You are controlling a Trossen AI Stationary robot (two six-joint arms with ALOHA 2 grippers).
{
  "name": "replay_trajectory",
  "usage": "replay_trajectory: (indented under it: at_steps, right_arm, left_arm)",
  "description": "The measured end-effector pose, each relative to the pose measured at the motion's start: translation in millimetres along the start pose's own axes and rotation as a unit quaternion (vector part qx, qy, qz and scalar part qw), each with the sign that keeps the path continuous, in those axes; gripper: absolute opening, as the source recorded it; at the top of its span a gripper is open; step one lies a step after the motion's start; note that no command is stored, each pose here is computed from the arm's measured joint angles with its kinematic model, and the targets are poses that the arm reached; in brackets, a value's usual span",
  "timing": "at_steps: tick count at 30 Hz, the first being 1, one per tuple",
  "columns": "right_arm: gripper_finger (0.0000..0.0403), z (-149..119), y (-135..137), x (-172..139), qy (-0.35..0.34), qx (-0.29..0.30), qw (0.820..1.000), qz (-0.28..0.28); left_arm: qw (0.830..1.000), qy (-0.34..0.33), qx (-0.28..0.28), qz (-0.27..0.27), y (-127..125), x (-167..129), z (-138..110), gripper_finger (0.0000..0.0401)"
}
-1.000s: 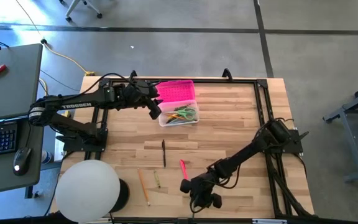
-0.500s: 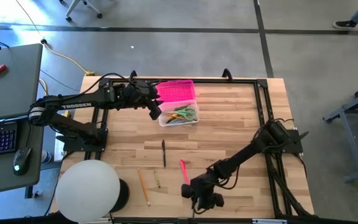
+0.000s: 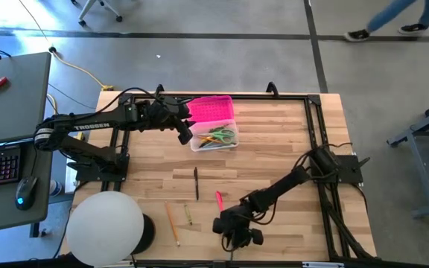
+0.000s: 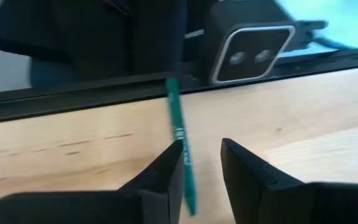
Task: Pick & place school supplies into a supply box
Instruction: Put the dark green crayon into the pink supply box
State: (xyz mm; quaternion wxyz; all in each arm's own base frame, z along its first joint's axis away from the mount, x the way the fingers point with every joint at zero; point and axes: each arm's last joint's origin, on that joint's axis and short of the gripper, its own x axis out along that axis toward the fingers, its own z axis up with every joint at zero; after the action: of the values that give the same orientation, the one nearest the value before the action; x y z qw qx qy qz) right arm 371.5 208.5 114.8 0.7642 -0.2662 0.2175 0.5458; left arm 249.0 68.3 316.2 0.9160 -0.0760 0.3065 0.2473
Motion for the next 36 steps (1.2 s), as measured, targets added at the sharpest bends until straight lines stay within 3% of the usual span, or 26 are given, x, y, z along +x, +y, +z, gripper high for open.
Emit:
replay_trajectory:
  at_steps: [13, 19, 23, 27, 33, 36]
  right_arm:
    - [0.0067, -4, -3, -4, -0.010, -0.036, 0.999, 0.016]
    - [0.0067, -22, -2, 10, -0.030, -0.011, 0.998, 0.053]
    - [0.0067, -33, -4, 14, -0.031, -0.034, 0.997, 0.060]
    - [0.0060, -42, -12, 8, -0.041, -0.020, 0.997, 0.065]
    - [0.0009, -53, -16, 0, -0.025, 0.010, 0.997, 0.078]
    - [0.0014, -58, -15, -4, -0.025, 0.032, 0.994, 0.097]
  left_arm:
    - [1.000, 0.004, 0.007, -0.002, 0, 0, -1, 0.0175]
    - [1.000, 0.004, 0.014, -0.002, 0, 0, -1, 0.0175]
    - [1.000, 0.006, 0.015, -0.001, 0, 0, -1, 0.0175]
    - [1.000, 0.007, 0.019, -0.001, 0, 0, -1, 0.0175]
    - [0.999, 0.020, 0.030, 0.001, 1, 0, -4, 0.0175]
    - [0.999, 0.030, 0.034, 0.004, 1, 0, -6, 0.0175]
